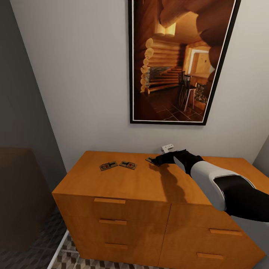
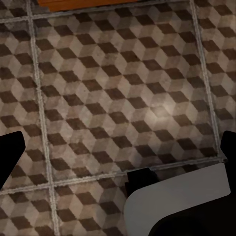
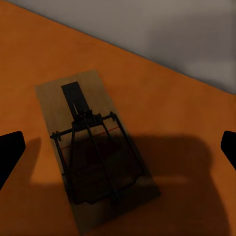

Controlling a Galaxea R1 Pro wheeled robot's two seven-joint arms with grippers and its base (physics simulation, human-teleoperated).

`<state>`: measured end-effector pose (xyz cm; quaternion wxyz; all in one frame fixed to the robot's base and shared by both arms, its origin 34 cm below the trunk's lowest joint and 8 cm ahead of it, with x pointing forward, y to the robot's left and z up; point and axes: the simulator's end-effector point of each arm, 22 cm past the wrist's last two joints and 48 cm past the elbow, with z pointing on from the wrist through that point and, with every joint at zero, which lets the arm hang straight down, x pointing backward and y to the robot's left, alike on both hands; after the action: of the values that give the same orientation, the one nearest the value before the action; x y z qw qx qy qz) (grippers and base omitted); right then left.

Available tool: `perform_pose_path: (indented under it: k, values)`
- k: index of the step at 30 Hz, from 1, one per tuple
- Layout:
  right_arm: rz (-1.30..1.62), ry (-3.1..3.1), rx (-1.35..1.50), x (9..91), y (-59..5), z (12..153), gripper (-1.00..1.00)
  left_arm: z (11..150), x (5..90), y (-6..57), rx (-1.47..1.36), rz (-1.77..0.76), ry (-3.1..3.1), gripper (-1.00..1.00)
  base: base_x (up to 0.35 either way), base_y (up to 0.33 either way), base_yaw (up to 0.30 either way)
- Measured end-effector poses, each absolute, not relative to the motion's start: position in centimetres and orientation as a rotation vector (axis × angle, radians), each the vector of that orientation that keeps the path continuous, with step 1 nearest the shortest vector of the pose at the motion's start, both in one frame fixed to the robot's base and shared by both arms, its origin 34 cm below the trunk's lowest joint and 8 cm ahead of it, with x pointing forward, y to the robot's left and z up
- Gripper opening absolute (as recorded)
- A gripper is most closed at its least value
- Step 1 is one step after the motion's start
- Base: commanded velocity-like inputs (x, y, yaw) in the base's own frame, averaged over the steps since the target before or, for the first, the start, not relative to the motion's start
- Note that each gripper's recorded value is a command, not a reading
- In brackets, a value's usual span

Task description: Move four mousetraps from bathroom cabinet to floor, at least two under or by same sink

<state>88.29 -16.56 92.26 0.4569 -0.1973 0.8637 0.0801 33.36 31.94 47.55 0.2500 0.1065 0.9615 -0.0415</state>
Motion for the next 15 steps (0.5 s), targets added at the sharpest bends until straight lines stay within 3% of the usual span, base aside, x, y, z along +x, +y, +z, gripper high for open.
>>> perform_pose_path:
  k: [15]
  values:
    - [0.201, 2.143, -0.486, 88.4, -16.6, 91.2, 1.0, 47.3, 32.9, 31.8, 0.291, -0.119, 2.631, 1.0, 0.0, 0.0, 0.0]
